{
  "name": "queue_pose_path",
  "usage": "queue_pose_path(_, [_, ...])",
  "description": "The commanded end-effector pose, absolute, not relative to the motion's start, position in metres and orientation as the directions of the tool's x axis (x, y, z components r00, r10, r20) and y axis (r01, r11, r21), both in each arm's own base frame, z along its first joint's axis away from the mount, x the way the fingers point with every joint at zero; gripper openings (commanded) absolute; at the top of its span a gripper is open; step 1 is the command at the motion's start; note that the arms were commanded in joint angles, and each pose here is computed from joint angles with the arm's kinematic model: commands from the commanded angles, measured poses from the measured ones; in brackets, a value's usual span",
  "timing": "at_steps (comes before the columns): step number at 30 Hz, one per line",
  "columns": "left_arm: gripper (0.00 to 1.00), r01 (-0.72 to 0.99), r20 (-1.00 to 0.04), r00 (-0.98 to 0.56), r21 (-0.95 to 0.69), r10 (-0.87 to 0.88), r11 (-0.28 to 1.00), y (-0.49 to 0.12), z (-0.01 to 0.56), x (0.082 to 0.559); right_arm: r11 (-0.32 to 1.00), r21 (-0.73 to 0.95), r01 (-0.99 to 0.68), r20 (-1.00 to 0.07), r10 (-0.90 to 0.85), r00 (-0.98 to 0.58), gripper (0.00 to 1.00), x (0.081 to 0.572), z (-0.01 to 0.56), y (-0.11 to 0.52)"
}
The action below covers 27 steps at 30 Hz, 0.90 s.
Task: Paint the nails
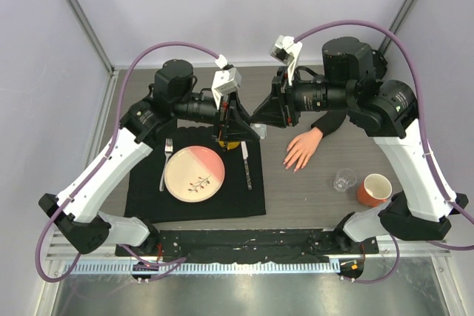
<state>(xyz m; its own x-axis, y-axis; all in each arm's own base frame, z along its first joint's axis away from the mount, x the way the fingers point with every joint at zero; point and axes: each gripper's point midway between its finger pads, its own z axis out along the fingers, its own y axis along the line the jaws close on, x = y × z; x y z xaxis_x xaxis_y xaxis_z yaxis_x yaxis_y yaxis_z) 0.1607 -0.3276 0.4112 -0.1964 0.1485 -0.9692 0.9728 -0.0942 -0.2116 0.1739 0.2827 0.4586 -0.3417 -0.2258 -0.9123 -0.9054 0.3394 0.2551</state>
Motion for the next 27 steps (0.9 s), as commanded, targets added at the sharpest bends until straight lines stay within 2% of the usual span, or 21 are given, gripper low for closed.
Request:
queue_pose_path(1, [0.00,0.987,-0.986,-0.129,-0.138,0.106,-0.087,-0.325,0.432,0.161,0.342,0.219,-0.914,-0.926,-0.223,-0.306,0.16,0.170,0.464,0.276])
queue_pose_path(5, [0.00,0.991,-0.985,-0.130,-0.134,0.110,-0.027,-0.326,0.430,0.172,0.373,0.195,-0.907,-0.925,-0.238,-0.297,0.01,0.177,0.457,0.273])
queue_pose_path(6, [0.00,0.992,-0.985,-0.128,-0.129,0.111,-0.002,-0.325,0.429,0.176,0.401,0.184,-0.897,-0.926,-0.236,-0.295,0.01,0.181,0.456,0.271])
queue_pose_path(7, [0.05,0.991,-0.985,-0.130,-0.129,0.114,0.021,-0.325,0.427,0.179,0.411,0.181,-0.894,-0.925,-0.236,-0.296,0.01,0.183,0.454,0.269])
queue_pose_path(9, [0.18,0.990,-0.986,-0.122,-0.113,0.116,0.084,-0.323,0.426,0.190,0.478,0.157,-0.864,-0.936,-0.208,-0.285,0.01,0.196,0.458,0.265])
queue_pose_path(10, [0.31,0.988,-0.986,-0.122,-0.109,0.114,0.109,-0.321,0.426,0.193,0.513,0.156,-0.844,-0.934,-0.200,-0.295,0.01,0.203,0.453,0.264])
queue_pose_path(12, [0.44,0.982,-0.985,-0.124,-0.105,0.117,0.158,-0.319,0.423,0.200,0.581,0.147,-0.801,-0.963,-0.100,-0.250,0.01,0.215,0.472,0.256])
queue_pose_path(13, [0.54,0.980,-0.986,-0.122,-0.101,0.116,0.170,-0.317,0.422,0.201,0.599,0.147,-0.787,-0.970,-0.068,-0.233,0.01,0.223,0.472,0.259])
queue_pose_path(17, [0.70,0.966,-0.987,-0.115,-0.085,0.112,0.245,-0.308,0.421,0.209,0.704,0.139,-0.696,-0.981,0.002,-0.193,0.01,0.243,0.472,0.244])
queue_pose_path(18, [0.89,0.957,-0.987,-0.116,-0.080,0.115,0.279,-0.304,0.420,0.213,0.733,0.142,-0.665,-0.981,0.017,-0.191,0.01,0.249,0.469,0.240])
queue_pose_path(19, [0.94,0.952,-0.986,-0.111,-0.070,0.122,0.298,-0.301,0.417,0.215,0.798,0.130,-0.588,-0.983,0.025,-0.184,0.01,0.267,0.457,0.232])
queue_pose_path(24, [0.97,0.878,-0.989,-0.091,-0.023,0.120,0.478,-0.277,0.420,0.235,0.921,0.151,-0.360,-0.987,0.121,-0.104,0.01,0.302,0.422,0.202])
queue_pose_path(25, [0.97,0.834,-0.989,-0.090,-0.012,0.114,0.552,-0.268,0.421,0.247,0.930,0.159,-0.330,-0.987,0.138,-0.086,0.01,0.313,0.402,0.204])
queue_pose_path(27, [0.97,0.795,-0.992,-0.087,-0.010,0.097,0.607,-0.258,0.425,0.252,0.961,0.140,-0.237,-0.989,0.125,-0.076,0.01,0.326,0.362,0.193])
